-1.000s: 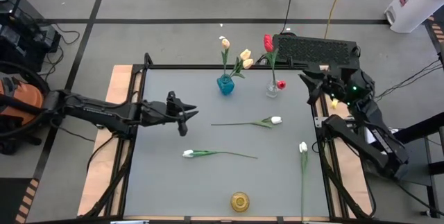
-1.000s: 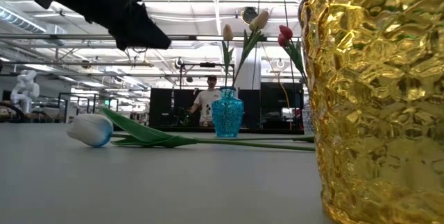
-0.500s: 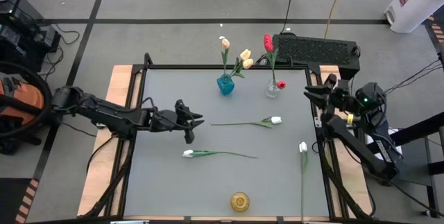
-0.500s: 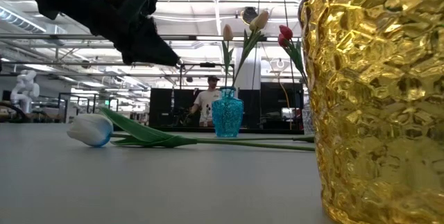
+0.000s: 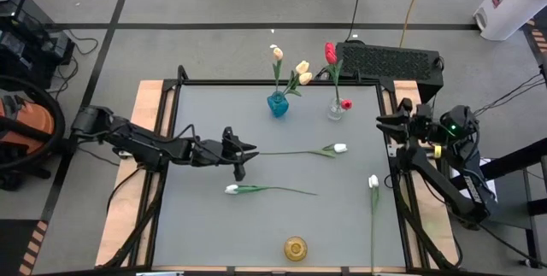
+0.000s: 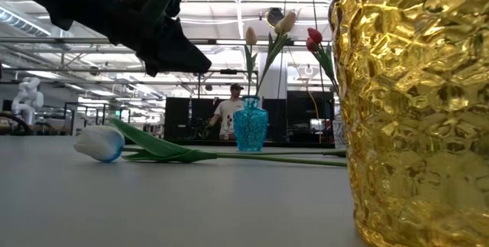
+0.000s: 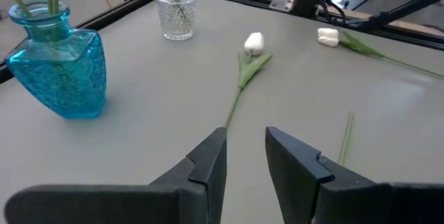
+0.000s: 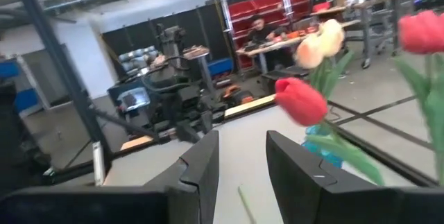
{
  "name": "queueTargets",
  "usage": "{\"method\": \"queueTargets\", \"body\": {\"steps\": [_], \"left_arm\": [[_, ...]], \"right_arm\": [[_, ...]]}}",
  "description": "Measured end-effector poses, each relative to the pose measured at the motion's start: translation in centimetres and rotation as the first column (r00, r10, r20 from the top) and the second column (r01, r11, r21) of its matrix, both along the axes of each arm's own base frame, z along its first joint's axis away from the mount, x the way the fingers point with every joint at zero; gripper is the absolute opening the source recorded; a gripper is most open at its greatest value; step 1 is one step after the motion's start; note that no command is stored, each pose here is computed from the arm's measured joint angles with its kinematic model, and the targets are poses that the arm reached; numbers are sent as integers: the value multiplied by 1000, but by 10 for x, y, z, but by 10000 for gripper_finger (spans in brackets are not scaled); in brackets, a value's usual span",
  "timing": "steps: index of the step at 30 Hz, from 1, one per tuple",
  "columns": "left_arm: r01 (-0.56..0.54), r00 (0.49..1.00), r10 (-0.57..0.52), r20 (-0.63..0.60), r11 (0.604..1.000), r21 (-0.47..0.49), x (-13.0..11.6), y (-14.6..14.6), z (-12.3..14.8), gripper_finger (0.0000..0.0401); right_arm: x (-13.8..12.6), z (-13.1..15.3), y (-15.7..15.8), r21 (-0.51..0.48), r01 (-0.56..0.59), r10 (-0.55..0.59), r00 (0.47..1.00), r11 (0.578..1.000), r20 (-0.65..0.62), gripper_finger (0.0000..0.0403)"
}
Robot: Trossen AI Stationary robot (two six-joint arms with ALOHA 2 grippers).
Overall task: Sort flowers into vase by color
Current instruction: Put the bottom right white flower into the yellow vase
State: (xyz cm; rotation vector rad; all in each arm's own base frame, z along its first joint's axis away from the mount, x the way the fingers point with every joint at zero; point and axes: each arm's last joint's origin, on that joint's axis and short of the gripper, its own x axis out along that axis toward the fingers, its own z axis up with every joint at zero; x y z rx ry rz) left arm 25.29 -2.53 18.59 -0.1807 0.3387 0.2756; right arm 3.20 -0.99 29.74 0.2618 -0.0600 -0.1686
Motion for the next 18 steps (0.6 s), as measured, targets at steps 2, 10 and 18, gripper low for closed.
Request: {"method": "queueTargets", "body": {"steps": [2, 10, 18], "left_arm": [[0, 1000, 0, 5, 1000, -1, 1, 0, 0, 107], [-24, 1000, 24, 20, 1000, 2, 2, 5, 1, 107], [-52, 996, 49, 73, 998, 46, 5, 15, 8, 107]], "right_arm": [[0, -3, 1, 3, -29, 29, 999, 1000, -23, 112], [-1, -20, 3, -9, -53, 50, 986, 999, -158, 112], [3, -32, -2, 9, -76, 76, 979, 997, -191, 112]]}}
